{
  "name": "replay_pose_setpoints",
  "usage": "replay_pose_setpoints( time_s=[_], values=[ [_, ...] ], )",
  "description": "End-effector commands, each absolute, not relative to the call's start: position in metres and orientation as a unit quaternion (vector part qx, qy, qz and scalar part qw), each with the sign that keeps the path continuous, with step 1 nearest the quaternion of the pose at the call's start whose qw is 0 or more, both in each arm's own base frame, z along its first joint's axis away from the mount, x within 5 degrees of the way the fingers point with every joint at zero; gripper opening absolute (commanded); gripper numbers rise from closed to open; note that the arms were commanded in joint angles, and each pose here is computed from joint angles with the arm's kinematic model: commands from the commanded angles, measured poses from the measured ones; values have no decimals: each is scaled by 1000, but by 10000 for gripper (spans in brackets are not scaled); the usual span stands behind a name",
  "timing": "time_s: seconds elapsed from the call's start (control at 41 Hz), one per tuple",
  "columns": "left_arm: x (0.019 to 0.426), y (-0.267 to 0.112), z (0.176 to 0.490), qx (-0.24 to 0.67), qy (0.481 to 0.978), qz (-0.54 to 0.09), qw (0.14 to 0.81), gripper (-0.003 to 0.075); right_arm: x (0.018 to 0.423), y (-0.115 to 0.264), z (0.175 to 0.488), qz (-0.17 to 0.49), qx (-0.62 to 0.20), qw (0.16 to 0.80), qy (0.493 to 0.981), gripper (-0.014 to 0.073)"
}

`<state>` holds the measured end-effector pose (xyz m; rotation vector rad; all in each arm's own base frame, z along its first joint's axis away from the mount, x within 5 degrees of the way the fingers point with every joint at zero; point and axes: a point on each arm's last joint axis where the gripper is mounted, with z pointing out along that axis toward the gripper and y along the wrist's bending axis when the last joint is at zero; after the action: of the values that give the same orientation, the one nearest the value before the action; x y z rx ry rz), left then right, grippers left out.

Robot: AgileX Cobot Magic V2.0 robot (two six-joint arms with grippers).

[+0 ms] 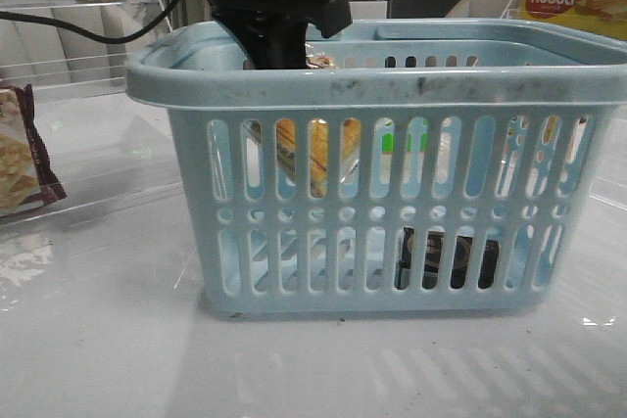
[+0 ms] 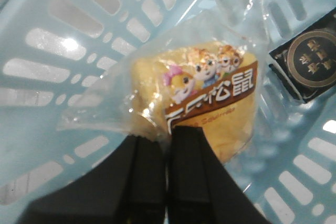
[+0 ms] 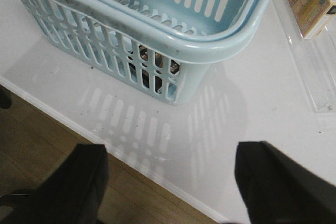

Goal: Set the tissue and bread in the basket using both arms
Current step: 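Lower the bread bag into the basket and open the left gripper, then raise the left gripper out of the basket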

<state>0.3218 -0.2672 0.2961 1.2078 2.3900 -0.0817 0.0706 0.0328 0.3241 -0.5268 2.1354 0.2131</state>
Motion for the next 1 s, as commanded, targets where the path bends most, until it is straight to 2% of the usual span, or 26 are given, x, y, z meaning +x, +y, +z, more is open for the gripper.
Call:
replay_pose_setpoints(
  time_s=[0.0,0.097,0.146,0.195,0.706,0.974],
  values=[
    [317,-266,331,432,852,-46,292,237,73,34,337,92,-214,486,842,601],
    [316,-266,331,430,854,-52,289,411,73,34,337,92,-214,486,842,601],
    [316,-266,332,430,854,-53,288,475,73,34,337,92,-214,486,842,601],
    [316,-266,332,430,854,-53,288,506,73,34,337,92,-214,486,842,601],
    [314,-265,335,428,854,-54,291,509,73,34,337,92,-214,486,842,601],
    [285,-245,391,399,842,-99,350,509,73,34,337,92,-214,486,842,601]
  ],
)
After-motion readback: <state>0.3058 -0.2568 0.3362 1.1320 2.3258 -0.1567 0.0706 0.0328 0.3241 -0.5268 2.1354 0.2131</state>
